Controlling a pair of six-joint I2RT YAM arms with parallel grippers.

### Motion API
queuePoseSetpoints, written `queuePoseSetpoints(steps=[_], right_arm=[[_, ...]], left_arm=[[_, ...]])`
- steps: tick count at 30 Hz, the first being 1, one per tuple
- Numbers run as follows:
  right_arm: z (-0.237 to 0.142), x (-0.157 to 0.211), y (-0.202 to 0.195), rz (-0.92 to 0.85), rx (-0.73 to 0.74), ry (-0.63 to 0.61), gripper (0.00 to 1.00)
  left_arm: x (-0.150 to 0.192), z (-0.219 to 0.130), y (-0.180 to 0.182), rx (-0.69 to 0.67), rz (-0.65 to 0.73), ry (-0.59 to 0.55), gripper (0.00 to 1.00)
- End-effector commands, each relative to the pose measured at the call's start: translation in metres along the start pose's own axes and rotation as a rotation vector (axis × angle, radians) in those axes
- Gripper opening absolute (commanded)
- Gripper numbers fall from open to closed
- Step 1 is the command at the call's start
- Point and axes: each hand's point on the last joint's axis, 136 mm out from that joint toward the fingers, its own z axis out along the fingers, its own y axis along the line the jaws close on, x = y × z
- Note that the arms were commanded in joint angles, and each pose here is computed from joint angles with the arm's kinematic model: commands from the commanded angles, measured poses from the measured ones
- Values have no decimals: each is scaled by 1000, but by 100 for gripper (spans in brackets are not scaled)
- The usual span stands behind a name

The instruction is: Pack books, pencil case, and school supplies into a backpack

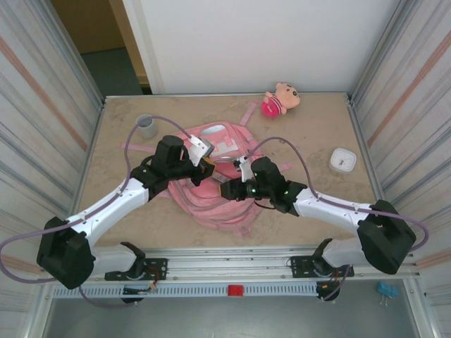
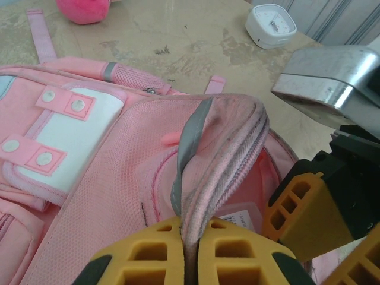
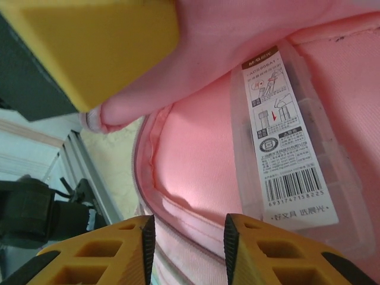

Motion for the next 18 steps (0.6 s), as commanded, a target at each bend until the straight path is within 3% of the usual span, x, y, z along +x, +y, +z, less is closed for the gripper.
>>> queuePoseSetpoints(steps=[1,7,10,18], right_arm=[[-1,-21,-8,30,59,-61,34],[-10,-29,12,-20,-9,-71,37],[-17,-21,29,-61,-41,-41,42],[-13,-6,48,-25,-107,-15,41]], left_arm=[[-55,-17,-11,34,59,-166,0],[-55,-17,-9,25,59,-166,0],[-56,-16,-9,24,56,-167,1],[-54,-15,-8,24,47,-164,1]])
